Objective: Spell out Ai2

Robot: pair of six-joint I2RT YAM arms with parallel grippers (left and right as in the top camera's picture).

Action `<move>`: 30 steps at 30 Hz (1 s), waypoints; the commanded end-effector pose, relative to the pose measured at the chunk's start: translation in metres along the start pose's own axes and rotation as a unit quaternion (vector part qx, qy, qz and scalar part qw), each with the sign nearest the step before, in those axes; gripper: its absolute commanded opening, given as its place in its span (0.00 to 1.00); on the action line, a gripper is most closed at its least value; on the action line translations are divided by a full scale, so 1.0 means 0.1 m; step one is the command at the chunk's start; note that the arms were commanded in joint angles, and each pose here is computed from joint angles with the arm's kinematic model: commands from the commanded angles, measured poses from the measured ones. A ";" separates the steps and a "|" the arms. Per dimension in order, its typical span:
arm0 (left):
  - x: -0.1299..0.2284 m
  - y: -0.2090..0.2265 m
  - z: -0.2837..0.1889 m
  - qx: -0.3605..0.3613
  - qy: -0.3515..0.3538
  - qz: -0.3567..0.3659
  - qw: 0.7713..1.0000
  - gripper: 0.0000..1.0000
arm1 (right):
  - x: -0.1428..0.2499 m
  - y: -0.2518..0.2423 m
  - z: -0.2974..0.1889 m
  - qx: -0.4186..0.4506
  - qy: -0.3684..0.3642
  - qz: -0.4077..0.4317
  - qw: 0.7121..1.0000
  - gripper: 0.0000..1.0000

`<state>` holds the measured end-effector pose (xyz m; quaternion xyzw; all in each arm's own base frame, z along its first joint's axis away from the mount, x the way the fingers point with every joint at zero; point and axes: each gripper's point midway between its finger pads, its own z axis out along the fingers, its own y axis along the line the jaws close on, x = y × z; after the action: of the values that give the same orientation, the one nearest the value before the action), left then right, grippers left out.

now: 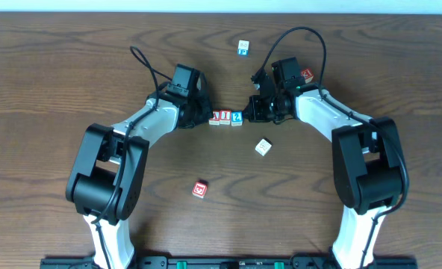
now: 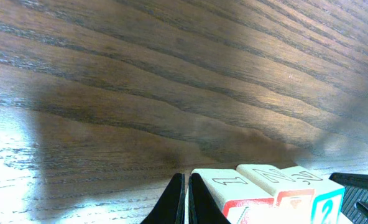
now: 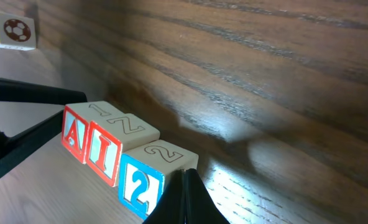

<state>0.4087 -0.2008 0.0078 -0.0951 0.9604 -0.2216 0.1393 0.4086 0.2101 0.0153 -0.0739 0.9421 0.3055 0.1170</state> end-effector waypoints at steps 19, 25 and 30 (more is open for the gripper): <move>0.13 0.06 0.09 -0.015 0.020 -0.004 1.000 0.06 | 0.08 -0.04 0.09 0.023 0.012 0.061 0.998 0.01; 0.12 0.06 0.09 -0.015 0.017 -0.001 1.000 0.06 | 0.10 -0.05 0.09 0.025 0.013 0.066 0.997 0.01; 0.11 0.06 0.09 -0.015 0.016 -0.001 1.000 0.05 | 0.11 -0.07 0.09 0.032 0.015 0.070 0.997 0.01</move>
<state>0.4037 -0.2034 0.0062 -0.0922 0.9624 -0.2195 0.1311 0.4055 0.2056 0.0092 -0.0132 0.9533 0.2867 0.0946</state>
